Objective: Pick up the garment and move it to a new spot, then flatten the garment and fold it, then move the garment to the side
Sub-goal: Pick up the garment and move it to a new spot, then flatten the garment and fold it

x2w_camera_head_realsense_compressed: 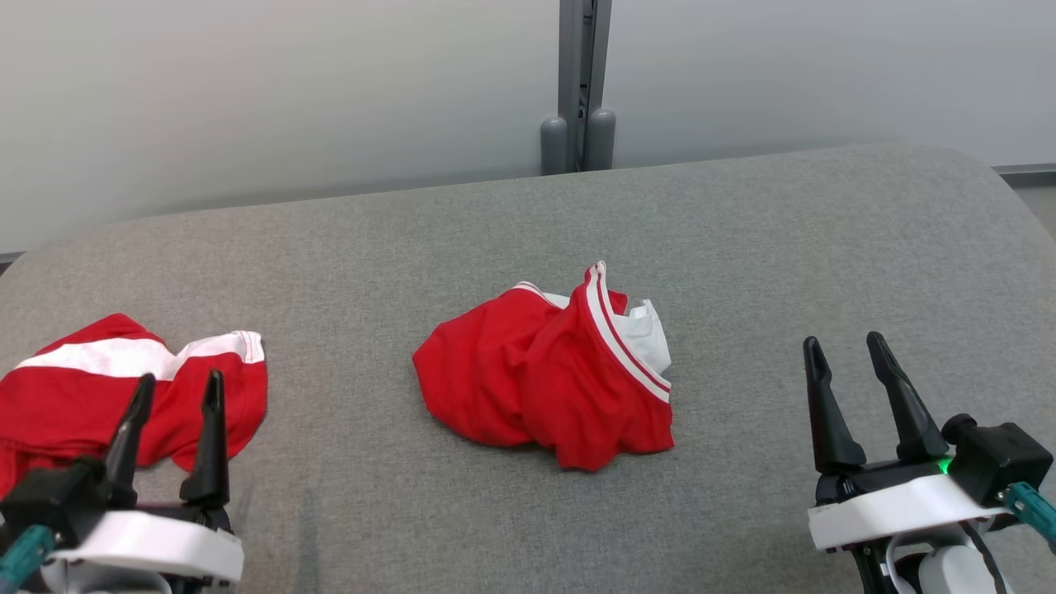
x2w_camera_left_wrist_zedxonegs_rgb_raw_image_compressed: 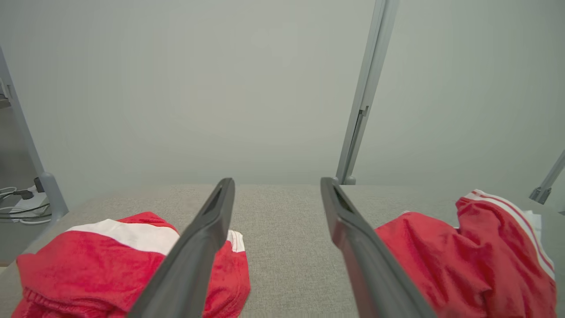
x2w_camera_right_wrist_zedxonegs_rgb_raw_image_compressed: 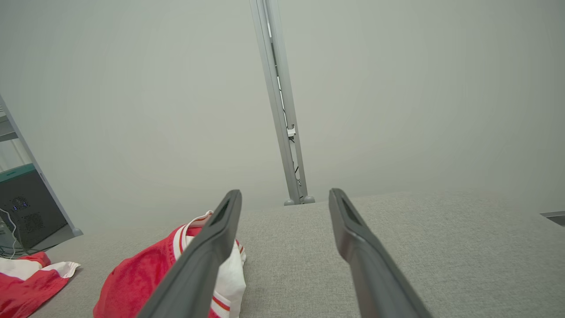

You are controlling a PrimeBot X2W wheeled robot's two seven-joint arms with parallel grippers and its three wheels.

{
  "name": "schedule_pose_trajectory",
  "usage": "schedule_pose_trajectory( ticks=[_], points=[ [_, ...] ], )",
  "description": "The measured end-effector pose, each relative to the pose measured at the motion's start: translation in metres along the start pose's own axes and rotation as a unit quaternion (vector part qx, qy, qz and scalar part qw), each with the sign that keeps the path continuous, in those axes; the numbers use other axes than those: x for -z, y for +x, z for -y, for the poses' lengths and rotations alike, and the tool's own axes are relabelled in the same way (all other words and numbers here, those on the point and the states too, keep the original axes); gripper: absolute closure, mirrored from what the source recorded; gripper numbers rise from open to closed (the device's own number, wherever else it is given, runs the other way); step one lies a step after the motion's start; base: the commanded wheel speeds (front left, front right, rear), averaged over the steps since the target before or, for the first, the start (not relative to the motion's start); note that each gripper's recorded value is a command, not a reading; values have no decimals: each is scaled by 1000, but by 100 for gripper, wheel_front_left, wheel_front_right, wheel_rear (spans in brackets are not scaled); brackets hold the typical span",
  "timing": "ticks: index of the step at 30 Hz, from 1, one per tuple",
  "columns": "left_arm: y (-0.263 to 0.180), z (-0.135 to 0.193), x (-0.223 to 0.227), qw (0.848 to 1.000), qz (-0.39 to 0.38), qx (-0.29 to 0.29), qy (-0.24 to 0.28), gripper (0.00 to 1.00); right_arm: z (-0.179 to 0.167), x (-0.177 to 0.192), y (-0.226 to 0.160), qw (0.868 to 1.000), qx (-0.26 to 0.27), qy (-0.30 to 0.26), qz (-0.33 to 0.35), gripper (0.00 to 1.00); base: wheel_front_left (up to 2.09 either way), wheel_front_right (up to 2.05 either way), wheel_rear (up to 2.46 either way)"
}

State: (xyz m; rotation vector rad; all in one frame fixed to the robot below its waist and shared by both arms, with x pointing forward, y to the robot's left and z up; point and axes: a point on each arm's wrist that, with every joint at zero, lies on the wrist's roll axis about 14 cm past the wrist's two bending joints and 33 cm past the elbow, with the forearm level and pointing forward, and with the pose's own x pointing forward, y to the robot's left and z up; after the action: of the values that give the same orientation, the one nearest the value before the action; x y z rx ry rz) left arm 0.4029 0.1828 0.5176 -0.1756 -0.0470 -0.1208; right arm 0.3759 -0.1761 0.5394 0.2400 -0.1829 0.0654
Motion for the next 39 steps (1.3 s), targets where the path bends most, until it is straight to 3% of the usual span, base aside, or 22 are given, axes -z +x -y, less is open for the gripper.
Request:
schedule_pose_trajectory(
  ticks=[6,33,39],
  points=[
    [-22,3,19,1000,-14,-8,-20,0,2,4,-5,1000,5,4,-6,0,0,0,0],
    [-28,2,25,1000,-8,-11,-26,0,-17,15,1,999,-25,4,-23,0,0,0,0],
    [-28,0,28,999,-11,-13,-27,0,-40,37,1,996,-62,1,-59,0,0,0,0]
  ],
)
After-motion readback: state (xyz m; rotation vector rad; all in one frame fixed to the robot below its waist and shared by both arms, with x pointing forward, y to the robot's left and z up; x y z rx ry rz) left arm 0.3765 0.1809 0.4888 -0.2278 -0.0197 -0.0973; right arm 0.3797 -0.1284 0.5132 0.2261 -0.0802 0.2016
